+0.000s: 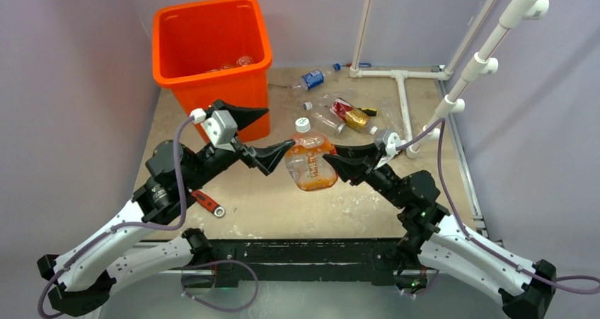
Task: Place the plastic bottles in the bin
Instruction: Pick up the plastic bottle at the center of the board.
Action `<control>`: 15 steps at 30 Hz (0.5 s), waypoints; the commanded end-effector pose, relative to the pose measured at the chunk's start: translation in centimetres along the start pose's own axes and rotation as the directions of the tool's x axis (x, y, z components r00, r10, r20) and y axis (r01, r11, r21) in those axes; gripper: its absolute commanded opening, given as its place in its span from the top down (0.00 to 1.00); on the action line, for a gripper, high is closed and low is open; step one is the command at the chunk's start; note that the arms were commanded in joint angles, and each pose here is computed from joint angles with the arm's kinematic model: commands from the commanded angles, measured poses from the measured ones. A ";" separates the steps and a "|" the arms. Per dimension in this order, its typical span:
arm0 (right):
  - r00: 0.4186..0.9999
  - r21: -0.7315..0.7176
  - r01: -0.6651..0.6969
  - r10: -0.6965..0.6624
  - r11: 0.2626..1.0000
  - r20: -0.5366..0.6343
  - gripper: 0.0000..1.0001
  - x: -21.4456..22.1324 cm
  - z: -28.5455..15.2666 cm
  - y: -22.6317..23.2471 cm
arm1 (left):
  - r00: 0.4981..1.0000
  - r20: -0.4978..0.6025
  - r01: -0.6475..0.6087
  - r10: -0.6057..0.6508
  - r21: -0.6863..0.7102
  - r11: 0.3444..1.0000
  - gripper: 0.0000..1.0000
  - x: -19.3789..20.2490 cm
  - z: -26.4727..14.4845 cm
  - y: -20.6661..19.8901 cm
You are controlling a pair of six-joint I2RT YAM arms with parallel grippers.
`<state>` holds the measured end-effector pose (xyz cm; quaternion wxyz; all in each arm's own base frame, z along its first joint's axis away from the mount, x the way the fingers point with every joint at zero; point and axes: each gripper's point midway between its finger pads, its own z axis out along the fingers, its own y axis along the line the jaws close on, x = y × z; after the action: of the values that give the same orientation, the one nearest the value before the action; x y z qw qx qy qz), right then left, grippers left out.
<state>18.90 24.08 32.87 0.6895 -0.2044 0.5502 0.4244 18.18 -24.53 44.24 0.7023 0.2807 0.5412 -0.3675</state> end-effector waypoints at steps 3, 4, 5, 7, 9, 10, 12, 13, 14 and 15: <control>0.998 0.008 0.037 -0.037 0.999 0.053 1.00 -2.0 0.1 0.1 | 0.999 0.034 0.007 -0.003 -0.135 0.991 0.01 0.4 0.4 2.5; 0.998 0.014 0.037 -0.038 0.999 0.050 1.00 -1.8 0.0 0.0 | 0.999 0.047 0.017 -0.011 -0.143 0.990 0.01 0.0 0.2 2.7; 0.998 0.018 0.037 -0.038 0.999 0.047 1.00 -1.7 -0.1 -0.1 | 0.998 0.060 0.030 -0.022 -0.139 0.990 0.01 -0.3 0.2 2.7; 0.999 0.024 0.035 -0.036 0.999 0.036 1.00 -1.3 -0.3 -0.3 | 0.997 0.064 0.060 -0.052 -0.117 0.991 0.01 -0.5 0.6 2.6; 0.999 0.024 0.032 -0.033 0.999 0.029 1.00 -0.9 -0.4 -0.3 | 0.995 0.046 0.096 -0.094 -0.050 0.994 0.01 -0.1 1.3 1.6; 0.999 0.022 0.030 -0.031 0.999 0.027 1.00 -0.8 -0.5 -0.3 | 0.993 0.033 0.113 -0.113 -0.016 0.993 0.01 0.2 1.7 1.1; 0.999 0.025 0.026 -0.027 0.999 0.027 1.00 -0.6 -0.7 -0.3 | 0.990 0.008 0.143 -0.143 0.045 0.989 0.01 0.8 2.4 0.2; 0.999 0.025 0.025 -0.026 0.999 0.027 1.00 -0.6 -0.8 -0.3 | 0.988 -0.002 0.155 -0.156 0.066 0.986 0.01 1.1 2.7 -0.1; 0.999 0.025 0.024 -0.024 0.999 0.027 1.00 -0.5 -0.9 -0.3 | 0.986 -0.008 0.168 -0.168 0.078 0.983 0.01 1.3 2.9 -0.2; 0.999 0.024 0.022 -0.023 0.999 0.027 1.00 -0.4 -0.9 -0.3 | 0.984 -0.010 0.176 -0.176 0.090 0.980 0.01 1.5 3.0 -0.3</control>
<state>18.76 23.48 32.62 0.6951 -0.2023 0.5516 0.4144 21.10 -25.81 41.93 0.6763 0.2476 0.5753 -0.3879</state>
